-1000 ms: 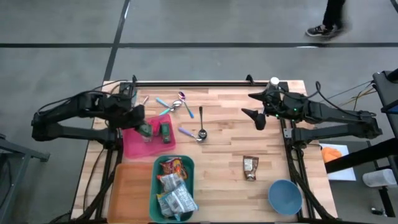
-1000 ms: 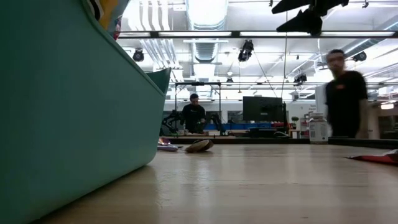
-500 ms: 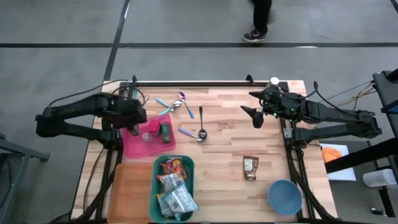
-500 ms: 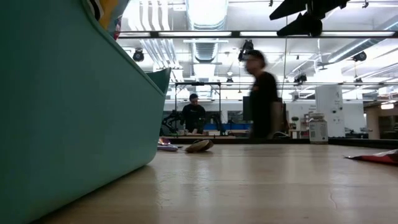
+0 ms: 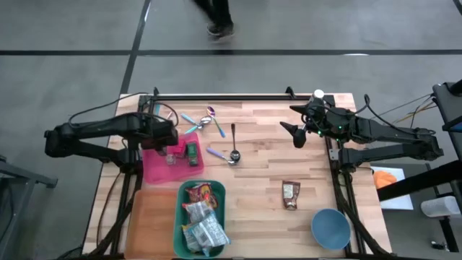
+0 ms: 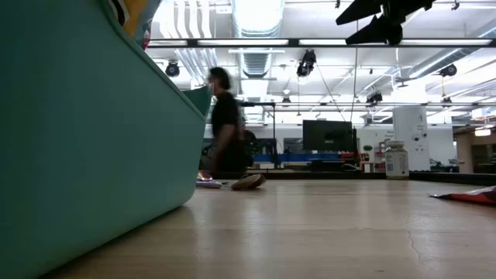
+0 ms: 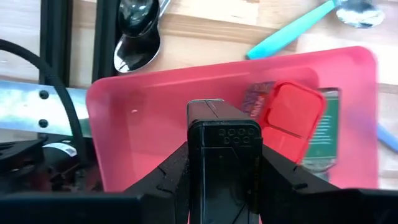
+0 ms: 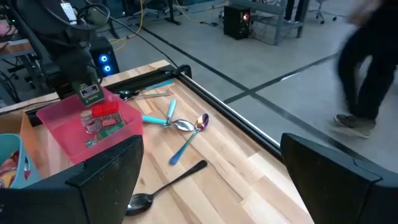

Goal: Pick & Place Food Item
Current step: Put the green seasoning can into the pink bin

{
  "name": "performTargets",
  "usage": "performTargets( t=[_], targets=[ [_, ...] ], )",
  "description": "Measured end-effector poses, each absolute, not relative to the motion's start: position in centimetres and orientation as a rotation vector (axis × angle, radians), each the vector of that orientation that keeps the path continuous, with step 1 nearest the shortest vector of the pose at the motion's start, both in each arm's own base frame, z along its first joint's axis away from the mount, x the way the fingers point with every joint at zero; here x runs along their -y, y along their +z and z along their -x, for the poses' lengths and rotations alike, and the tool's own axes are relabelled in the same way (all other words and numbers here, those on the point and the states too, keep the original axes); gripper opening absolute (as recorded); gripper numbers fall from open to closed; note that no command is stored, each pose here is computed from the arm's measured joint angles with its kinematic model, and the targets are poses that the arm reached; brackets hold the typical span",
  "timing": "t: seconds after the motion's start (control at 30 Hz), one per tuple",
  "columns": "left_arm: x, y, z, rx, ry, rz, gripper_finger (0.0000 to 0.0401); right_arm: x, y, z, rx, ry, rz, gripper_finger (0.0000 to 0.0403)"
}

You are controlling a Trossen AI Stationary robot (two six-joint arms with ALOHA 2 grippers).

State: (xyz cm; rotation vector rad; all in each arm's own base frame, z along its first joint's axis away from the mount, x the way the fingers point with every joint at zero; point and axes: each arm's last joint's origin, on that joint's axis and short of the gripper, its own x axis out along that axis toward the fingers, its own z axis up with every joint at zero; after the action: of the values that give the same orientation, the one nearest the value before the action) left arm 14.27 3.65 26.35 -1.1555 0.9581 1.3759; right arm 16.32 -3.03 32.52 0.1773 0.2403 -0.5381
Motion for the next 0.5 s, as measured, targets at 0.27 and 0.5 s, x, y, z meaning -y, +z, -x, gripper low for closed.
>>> performTargets(
  t=[0.27,0.5],
  targets=[
    [-3.5,23.8,-13.8,-1.027,1.403,1.148,0.0128,3.0,32.5,-16.3,-0.24,-0.54,-0.177,0.0376],
    [-3.5,21.6,-14.1,-1.009,1.368,1.183,0.0128,3.0,32.5,-16.3,-0.239,-0.54,-0.18,0.0376]
  ],
)
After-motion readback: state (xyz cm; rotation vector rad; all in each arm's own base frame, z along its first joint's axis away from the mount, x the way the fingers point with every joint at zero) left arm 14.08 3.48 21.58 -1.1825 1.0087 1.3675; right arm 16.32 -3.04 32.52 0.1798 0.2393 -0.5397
